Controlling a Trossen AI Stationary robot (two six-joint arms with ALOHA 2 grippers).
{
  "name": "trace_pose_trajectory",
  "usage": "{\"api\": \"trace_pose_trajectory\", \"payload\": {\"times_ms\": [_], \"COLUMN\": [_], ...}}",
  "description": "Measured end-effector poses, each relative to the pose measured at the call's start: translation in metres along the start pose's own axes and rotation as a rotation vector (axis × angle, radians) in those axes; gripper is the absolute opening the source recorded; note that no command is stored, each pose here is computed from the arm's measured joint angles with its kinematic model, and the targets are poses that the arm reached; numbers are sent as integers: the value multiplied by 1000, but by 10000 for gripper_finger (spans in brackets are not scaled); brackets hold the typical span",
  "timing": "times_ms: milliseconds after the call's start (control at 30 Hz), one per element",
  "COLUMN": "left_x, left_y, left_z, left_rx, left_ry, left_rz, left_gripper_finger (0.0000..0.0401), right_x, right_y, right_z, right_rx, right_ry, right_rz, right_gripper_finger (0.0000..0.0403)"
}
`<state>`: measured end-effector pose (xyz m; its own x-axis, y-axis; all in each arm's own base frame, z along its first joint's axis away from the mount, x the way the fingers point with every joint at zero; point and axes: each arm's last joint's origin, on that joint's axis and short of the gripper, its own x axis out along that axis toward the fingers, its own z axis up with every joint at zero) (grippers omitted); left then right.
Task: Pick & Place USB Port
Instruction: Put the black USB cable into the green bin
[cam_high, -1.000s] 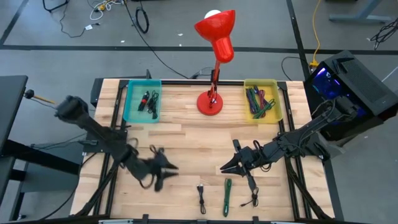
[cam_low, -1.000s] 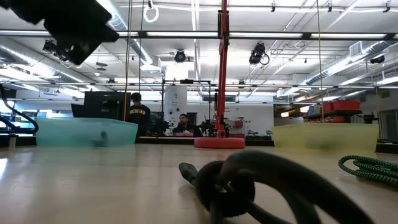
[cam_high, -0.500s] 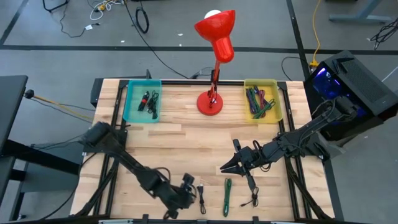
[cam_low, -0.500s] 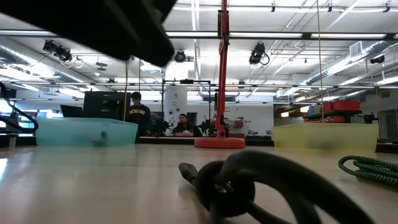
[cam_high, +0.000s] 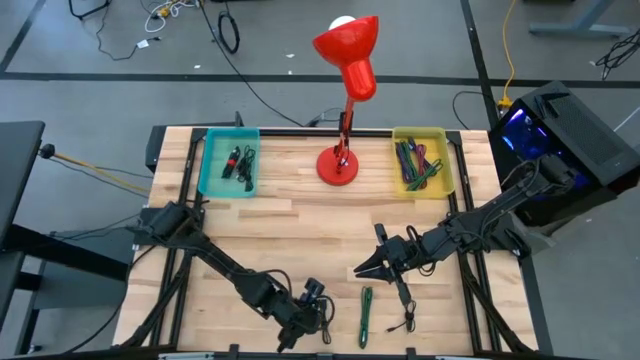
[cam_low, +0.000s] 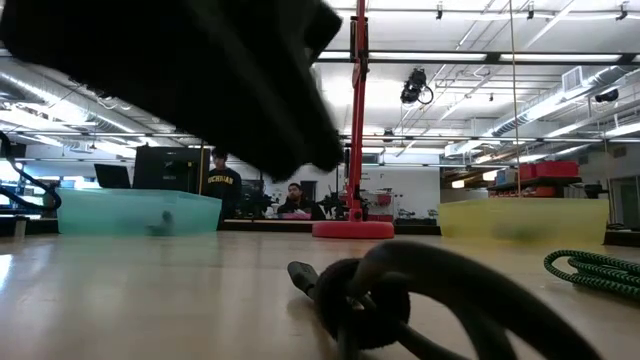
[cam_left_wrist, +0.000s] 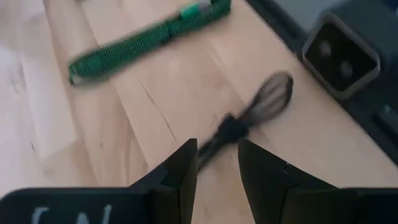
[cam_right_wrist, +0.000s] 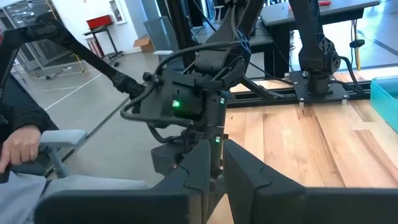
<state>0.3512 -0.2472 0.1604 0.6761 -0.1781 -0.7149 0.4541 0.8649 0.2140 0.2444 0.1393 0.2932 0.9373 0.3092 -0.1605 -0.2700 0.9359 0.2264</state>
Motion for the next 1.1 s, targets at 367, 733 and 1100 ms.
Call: {"api": "trace_pose_trajectory", "payload": {"times_ms": [367,733,1100], "left_x": [16,32,35], "left_y": [-5,-7,-5], "left_z": [2,-2,-2], "left_rx": [24,45,52], "left_ry": [-3,62,55], "left_rz": [-21,-34,-29], "left_gripper_finger": [121,121,121], "right_x": [0,0,0], "right_y": [0,0,0], "right_z": [0,0,0], "right_rx": [-4,-16,-15], "right_ry": [1,1,-3], "right_rz": [-1,-2,0], "right_gripper_finger": [48,48,48]}}
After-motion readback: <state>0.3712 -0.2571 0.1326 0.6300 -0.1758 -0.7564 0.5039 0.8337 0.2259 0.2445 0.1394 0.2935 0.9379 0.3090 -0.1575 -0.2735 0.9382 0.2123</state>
